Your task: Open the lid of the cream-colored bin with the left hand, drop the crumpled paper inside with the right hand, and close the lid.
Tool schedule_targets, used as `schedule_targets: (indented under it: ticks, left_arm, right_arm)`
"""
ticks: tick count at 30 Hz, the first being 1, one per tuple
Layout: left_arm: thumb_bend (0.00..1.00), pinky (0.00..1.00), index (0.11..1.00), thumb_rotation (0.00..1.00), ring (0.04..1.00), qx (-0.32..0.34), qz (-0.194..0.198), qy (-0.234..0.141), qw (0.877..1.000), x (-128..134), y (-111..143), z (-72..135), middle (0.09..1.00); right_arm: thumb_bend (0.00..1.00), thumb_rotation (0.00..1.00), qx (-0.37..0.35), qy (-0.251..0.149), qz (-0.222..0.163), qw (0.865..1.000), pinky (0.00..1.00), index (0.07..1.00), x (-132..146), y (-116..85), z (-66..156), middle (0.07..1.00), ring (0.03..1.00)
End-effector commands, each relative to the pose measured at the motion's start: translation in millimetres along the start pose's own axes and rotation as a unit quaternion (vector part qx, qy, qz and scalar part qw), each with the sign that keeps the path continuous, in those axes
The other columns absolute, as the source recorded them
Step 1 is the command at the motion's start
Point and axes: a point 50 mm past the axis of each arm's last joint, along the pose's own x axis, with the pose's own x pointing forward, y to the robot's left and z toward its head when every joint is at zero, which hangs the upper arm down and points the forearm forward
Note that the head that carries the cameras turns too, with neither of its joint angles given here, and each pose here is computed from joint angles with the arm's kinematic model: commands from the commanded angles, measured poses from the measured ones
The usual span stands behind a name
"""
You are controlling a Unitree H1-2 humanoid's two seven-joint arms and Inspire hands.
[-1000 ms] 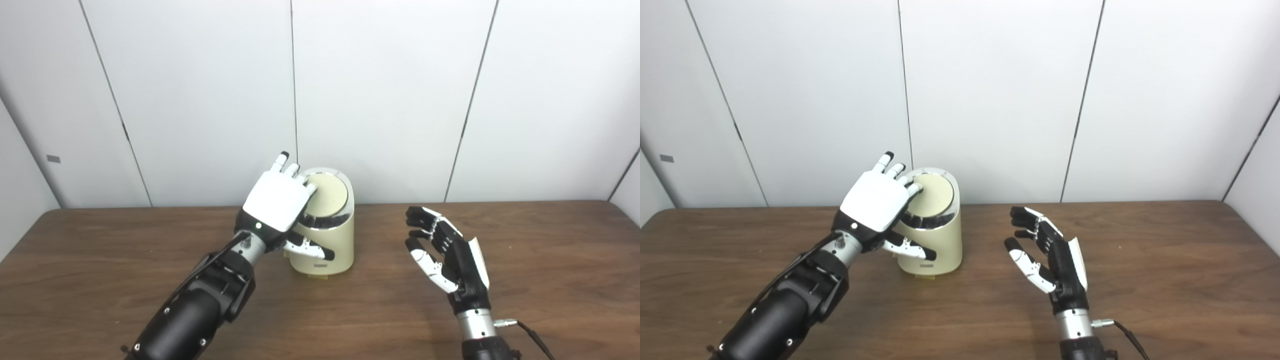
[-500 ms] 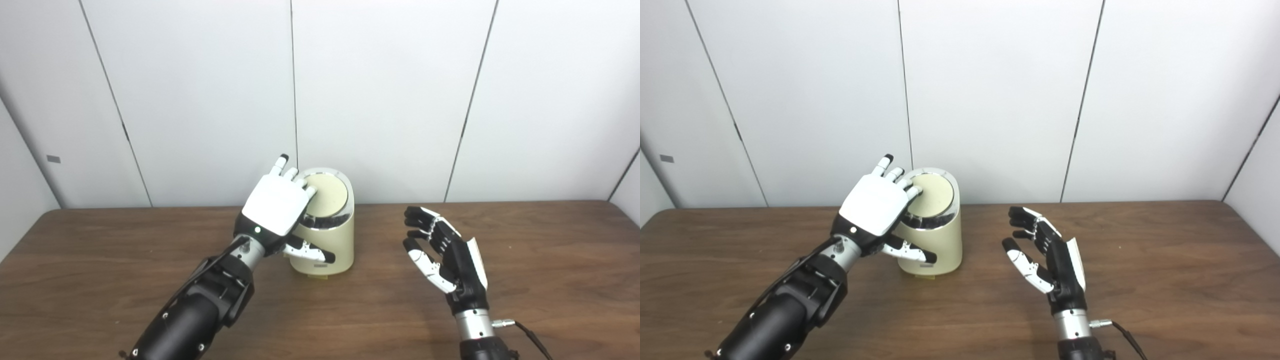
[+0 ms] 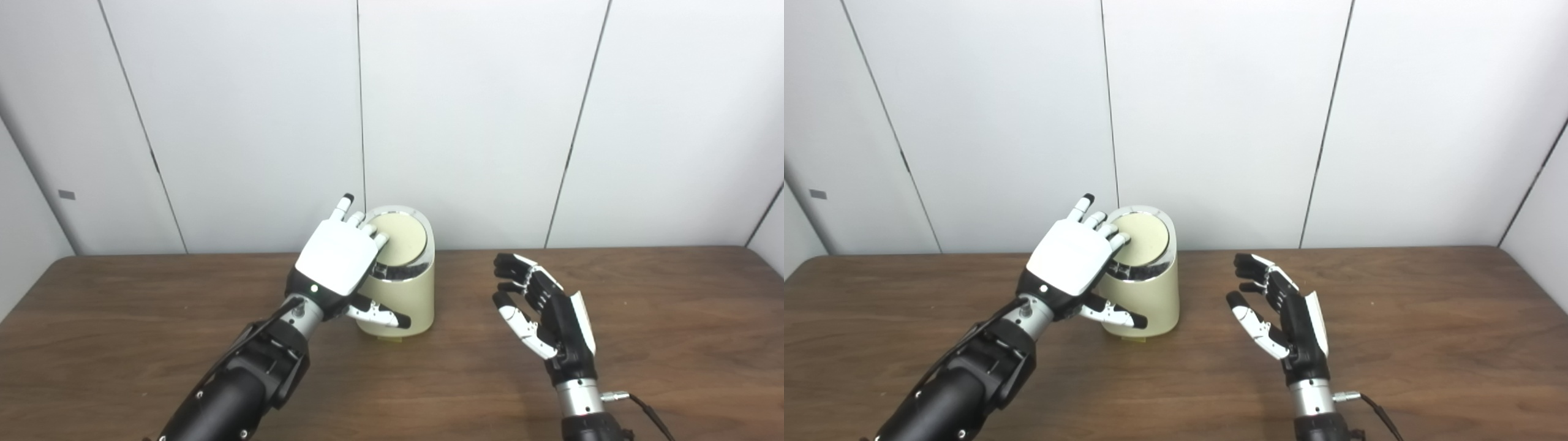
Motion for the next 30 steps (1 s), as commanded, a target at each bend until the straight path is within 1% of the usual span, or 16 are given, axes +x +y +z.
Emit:
schedule_targets:
  ticks: [1,6,11,20,22,25,27,30]
  left_arm:
    - [0.91,1.0,0.775,0.86,0.873,0.004,-0.047,-0.037,0.998,-8.8,-17.8,10.8,0.804]
    - [0.92,1.0,0.772,0.86,0.871,0.004,-0.048,-0.036,0.998,-8.5,-19.8,11.5,0.802]
    - [0.91,1.0,0.767,0.86,0.869,0.001,-0.048,-0.038,0.998,-9.1,-22.2,12.8,0.799]
    - [0.92,1.0,0.777,0.89,0.879,0.002,-0.059,-0.042,0.997,-10.5,-23.1,16.6,0.804]
    - [0.91,1.0,0.776,0.88,0.879,0.002,-0.061,-0.042,0.997,-11.0,-23.4,16.9,0.803]
    - [0.91,1.0,0.78,0.87,0.879,0.004,-0.065,-0.042,0.997,-11.7,-24.5,17.0,0.804]
    - [0.91,1.0,0.774,0.86,0.873,0.004,-0.062,-0.043,0.997,-12.0,-26.1,17.3,0.799]
    - [0.91,1.0,0.768,0.85,0.865,0.005,-0.061,-0.044,0.997,-13.0,-26.9,17.4,0.793]
  right_arm:
    - [0.29,0.47,0.012,0.015,0.0,1.0,0.66,0.733,-18.2,13.4,-9.3,0.754,0.741]
    - [0.29,0.46,0.015,0.012,0.001,1.0,0.66,0.734,-18.0,13.9,-9.0,0.755,0.738]
    - [0.3,0.48,0.013,0.013,0.001,1.0,0.65,0.735,-17.7,13.7,-9.6,0.754,0.737]
    - [0.29,0.48,0.012,0.01,0.002,1.0,0.65,0.735,-17.1,14.5,-8.8,0.753,0.736]
    - [0.3,0.5,0.011,0.01,0.002,1.0,0.65,0.735,-17.3,14.7,-8.2,0.753,0.737]
    - [0.31,0.49,0.013,0.013,0.0,1.0,0.65,0.731,-17.7,15.0,-7.9,0.75,0.735]
    - [0.3,0.49,0.01,0.011,0.002,1.0,0.65,0.732,-17.5,14.4,-8.0,0.752,0.734]
    - [0.31,0.5,0.011,0.013,0.001,1.0,0.65,0.734,-17.5,14.5,-7.9,0.752,0.736]
